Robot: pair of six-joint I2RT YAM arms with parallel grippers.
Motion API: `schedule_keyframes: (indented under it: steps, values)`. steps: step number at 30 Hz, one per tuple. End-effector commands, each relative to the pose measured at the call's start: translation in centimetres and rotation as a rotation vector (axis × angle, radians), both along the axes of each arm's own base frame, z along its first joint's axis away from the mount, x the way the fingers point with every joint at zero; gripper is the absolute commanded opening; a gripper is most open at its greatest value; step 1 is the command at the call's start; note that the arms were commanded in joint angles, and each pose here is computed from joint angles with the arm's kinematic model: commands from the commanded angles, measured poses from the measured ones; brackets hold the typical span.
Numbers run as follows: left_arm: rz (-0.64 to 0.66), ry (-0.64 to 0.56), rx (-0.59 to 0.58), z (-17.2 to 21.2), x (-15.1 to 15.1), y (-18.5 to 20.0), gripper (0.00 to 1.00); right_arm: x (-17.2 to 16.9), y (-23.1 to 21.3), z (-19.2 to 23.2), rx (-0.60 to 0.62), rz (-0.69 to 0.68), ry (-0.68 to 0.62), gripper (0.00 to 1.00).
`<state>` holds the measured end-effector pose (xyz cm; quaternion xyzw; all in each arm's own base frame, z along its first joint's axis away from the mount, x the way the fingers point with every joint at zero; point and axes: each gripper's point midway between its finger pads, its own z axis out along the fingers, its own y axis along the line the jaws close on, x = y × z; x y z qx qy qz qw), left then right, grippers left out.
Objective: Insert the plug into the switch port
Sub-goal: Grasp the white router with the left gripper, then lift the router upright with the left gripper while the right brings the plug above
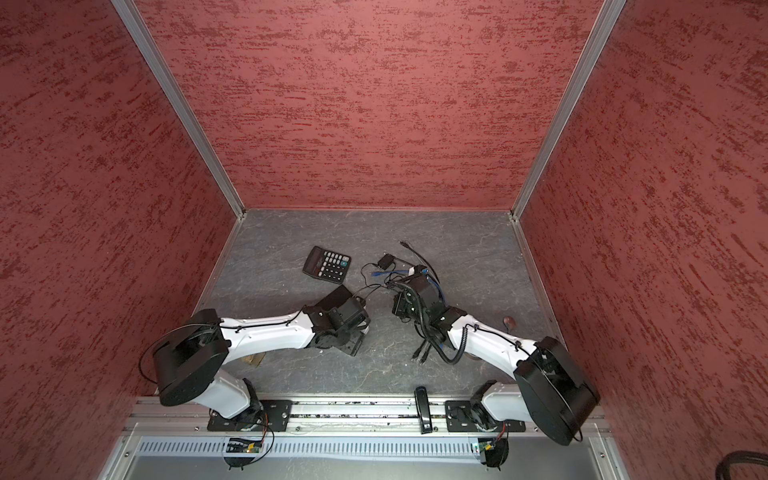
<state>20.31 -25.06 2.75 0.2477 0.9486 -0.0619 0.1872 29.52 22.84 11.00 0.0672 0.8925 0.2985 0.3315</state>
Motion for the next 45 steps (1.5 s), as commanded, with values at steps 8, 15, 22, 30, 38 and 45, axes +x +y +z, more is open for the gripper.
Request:
schedule_keyframes:
  steps: [8,15,22,30,38,45]
  values:
    - [-0.106,-0.317,-0.366,7.2,1.9,-4.4,0.17,0.4,0.4,3.7,0.066,0.029,-0.119,0.00]
    - [-0.171,-0.496,-0.445,9.5,2.3,-5.2,0.11,-0.3,0.9,8.3,0.127,0.105,-0.250,0.00]
    - [-0.297,-0.667,-0.513,10.0,1.6,-7.0,0.04,-1.5,2.0,9.0,0.151,0.219,-0.312,0.00]
    - [-0.373,-0.782,-0.529,9.7,1.1,-8.1,0.00,-2.6,1.8,7.9,0.155,0.260,-0.364,0.00]
    - [-0.386,-0.831,-0.576,9.9,0.9,-8.5,0.00,-3.6,0.9,8.9,0.183,0.259,-0.452,0.00]
    - [-0.381,-0.842,-0.586,9.7,1.0,-8.7,0.00,-4.1,0.0,11.0,0.199,0.240,-0.534,0.00]
